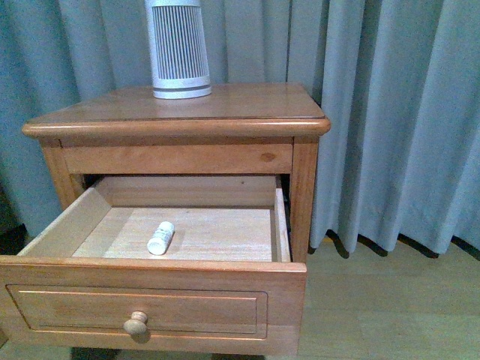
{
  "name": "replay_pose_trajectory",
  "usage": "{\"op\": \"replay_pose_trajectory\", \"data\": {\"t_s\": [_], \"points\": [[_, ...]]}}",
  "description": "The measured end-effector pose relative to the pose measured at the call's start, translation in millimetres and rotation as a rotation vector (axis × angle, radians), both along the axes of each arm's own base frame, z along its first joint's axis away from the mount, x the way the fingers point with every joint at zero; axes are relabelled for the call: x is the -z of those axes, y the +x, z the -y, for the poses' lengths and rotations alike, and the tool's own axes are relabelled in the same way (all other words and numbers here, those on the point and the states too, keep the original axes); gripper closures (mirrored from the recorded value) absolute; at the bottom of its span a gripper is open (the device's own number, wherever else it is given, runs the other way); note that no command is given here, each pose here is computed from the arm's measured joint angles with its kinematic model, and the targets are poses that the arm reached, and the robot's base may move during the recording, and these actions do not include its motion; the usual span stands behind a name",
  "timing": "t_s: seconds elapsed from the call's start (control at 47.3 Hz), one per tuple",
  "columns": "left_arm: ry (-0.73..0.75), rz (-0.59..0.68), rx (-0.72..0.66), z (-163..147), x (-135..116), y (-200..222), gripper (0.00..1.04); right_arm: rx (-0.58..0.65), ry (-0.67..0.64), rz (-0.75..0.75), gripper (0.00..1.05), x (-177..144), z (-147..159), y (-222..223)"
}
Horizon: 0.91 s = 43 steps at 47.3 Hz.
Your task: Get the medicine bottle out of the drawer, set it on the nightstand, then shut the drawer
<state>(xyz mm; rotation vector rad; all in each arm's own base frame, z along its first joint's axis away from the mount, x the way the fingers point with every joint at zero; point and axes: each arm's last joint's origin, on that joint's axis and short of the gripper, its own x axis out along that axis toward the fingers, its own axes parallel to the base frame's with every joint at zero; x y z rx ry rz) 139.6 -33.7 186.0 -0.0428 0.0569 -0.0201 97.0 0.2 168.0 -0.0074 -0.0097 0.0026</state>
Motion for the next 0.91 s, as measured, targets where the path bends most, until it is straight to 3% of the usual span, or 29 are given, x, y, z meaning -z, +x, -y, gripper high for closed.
{"op": "replay_pose_trajectory", "data": {"t_s": [0.19, 0.296, 0.465, 0.908], "points": [[0.024, 0.052, -0.012, -11.9, 7.4, -6.9, 0.47, 0.000, 0.000, 0.000, 0.07, 0.0, 0.0, 0.0], [0.029, 0.055, -0.014, -17.9, 9.9, -12.1, 0.72, 0.000, 0.000, 0.000, 0.07, 0.0, 0.0, 0.0], [0.031, 0.059, 0.015, -25.9, 17.5, -17.0, 1.02, 0.000, 0.000, 0.000, 0.07, 0.0, 0.0, 0.0], [0.034, 0.067, -0.017, -33.1, 16.6, -27.7, 1.02, 0.000, 0.000, 0.000, 0.07, 0.0, 0.0, 0.0]]}}
